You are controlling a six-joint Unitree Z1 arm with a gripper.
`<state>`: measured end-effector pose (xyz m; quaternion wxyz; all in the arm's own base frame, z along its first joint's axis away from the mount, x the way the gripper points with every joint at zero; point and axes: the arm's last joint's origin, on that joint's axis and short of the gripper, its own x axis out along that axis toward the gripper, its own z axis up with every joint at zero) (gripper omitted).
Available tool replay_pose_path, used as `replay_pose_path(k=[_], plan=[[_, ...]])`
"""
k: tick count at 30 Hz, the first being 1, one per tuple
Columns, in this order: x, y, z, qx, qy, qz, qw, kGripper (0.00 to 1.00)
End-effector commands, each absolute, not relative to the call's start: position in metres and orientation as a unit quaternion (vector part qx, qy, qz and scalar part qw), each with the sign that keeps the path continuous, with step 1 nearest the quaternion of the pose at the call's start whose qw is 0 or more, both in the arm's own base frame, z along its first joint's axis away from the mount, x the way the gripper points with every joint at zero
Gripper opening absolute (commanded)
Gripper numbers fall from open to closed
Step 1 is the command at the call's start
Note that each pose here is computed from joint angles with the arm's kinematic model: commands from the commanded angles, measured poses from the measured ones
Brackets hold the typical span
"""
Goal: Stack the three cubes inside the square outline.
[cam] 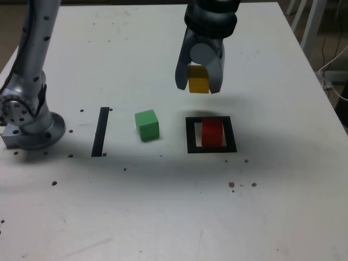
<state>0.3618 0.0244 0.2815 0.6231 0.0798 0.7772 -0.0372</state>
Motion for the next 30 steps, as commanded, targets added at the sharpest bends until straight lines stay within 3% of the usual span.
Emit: replay_pose_path(k=[1, 10, 30], plan=[[0.362, 0.015, 0.287, 0.079, 0.773, -0.043, 0.628, 0.30], [0.364, -0.015, 0.288, 0.065, 0.775, -0.063, 0.625, 0.29], [0.382, -0.035, 0.261, 0.041, 0.795, -0.083, 0.600, 0.29]])
